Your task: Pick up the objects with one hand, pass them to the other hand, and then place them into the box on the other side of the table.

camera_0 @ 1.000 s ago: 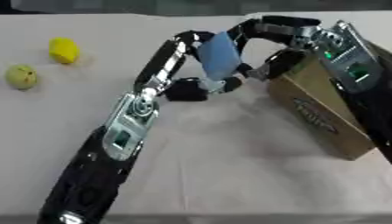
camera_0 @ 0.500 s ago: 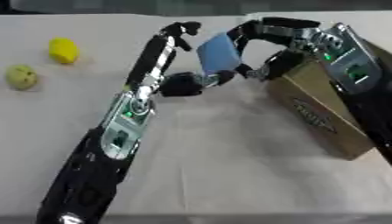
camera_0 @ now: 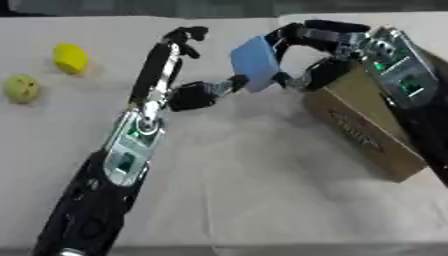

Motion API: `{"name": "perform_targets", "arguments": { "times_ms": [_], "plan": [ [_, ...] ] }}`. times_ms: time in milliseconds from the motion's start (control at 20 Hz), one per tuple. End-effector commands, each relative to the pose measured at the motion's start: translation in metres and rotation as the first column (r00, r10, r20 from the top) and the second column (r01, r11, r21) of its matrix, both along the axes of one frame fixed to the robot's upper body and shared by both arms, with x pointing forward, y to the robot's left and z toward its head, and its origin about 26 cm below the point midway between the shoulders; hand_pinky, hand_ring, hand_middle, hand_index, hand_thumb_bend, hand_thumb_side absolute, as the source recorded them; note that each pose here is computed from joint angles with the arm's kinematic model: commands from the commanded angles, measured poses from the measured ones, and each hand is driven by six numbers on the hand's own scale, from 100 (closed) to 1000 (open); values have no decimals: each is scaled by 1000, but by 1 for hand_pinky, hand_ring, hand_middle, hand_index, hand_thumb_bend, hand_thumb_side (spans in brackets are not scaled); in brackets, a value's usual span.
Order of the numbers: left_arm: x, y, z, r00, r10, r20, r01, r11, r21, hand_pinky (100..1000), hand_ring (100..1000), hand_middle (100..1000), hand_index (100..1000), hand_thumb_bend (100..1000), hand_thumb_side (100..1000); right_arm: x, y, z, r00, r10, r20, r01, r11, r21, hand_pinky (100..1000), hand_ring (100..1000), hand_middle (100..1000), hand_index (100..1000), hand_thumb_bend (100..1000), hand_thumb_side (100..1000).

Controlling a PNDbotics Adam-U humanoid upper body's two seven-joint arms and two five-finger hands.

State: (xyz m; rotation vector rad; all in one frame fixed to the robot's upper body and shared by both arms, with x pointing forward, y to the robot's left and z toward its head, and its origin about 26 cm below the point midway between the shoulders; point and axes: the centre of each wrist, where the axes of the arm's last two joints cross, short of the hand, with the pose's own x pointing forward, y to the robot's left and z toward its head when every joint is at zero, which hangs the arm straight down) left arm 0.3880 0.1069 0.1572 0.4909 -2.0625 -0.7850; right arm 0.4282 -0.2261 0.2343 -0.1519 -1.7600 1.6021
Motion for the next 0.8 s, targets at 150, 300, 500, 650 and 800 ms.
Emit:
{"name": "perform_targets", "arguments": {
  "times_ms": [150,300,500,650,800],
  "plan": [
    [-3,26,11,999,22,24,-22,1000,19,794,635,741,857,729,572,-5,-17,21,998,-45,52,44,999,32,930,672,333,414,100,130],
    [-4,39,10,999,44,13,-44,998,36,793,632,741,856,722,568,-9,-26,28,995,-71,64,67,996,66,930,665,333,414,100,124],
    [-4,57,7,996,84,-5,-83,995,56,793,623,739,852,699,556,-17,-43,36,991,-118,65,110,986,123,934,653,336,416,100,147],
    [-5,69,7,993,115,-12,-114,992,63,793,620,737,851,689,547,-26,-55,44,987,-150,63,136,972,190,936,650,335,413,100,161],
    [-6,82,9,990,142,-13,-140,987,78,793,621,738,853,687,539,-37,-66,52,981,-182,69,160,956,247,937,648,336,415,100,157]
  ]
}}
